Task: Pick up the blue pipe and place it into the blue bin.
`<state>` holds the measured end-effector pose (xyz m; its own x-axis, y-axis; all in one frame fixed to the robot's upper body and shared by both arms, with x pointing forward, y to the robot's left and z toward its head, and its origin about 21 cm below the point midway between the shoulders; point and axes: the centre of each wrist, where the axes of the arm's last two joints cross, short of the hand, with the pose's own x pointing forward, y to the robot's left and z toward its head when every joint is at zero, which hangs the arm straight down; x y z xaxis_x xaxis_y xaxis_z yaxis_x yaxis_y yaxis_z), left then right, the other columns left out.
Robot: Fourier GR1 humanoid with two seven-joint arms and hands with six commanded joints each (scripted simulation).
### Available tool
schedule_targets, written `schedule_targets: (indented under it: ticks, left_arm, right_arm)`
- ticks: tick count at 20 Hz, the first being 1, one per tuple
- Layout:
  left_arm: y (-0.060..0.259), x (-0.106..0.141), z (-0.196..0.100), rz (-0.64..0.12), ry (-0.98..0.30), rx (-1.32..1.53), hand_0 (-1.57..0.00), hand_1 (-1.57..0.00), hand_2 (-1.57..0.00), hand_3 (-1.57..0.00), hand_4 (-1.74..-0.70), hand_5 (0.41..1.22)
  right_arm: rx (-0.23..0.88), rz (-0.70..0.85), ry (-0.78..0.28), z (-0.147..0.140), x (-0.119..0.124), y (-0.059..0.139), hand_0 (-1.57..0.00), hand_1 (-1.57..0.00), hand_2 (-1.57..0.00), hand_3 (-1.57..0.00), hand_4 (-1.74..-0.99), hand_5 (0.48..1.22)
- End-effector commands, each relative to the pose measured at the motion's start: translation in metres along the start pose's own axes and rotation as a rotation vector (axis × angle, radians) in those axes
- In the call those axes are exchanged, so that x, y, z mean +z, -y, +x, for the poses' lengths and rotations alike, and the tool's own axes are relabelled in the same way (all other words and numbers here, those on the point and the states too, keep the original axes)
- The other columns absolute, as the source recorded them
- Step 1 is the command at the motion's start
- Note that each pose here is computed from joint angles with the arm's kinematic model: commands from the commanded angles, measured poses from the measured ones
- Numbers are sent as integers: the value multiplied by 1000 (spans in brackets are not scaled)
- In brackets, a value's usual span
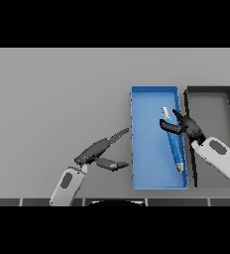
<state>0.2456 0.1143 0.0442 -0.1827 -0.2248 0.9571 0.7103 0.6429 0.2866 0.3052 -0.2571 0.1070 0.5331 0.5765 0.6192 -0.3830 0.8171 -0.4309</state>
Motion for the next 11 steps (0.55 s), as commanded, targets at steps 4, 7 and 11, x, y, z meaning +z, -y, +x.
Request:
schedule_targets:
  ticks: [4, 7, 11]
  left_arm:
    - [-2, -3, 3, 4, 10, -3, 1, 1, 1, 1, -887, 431]
    - [0, -3, 2, 6, 4, -2, 1, 1, 1, 1, -885, 431]
    - [1, -7, 5, 5, 7, -10, 1, 1, 1, 1, -885, 431]
  right_arm:
    - [21, -3, -1, 1, -1, 0, -13, -11, -11, -6, -1022, 672]
    - [24, 8, 4, 2, -2, 3, -6, -5, -5, -3, -1022, 661]
    - [34, 17, 3, 5, -4, 1, -6, -5, -5, -3, -1022, 643]
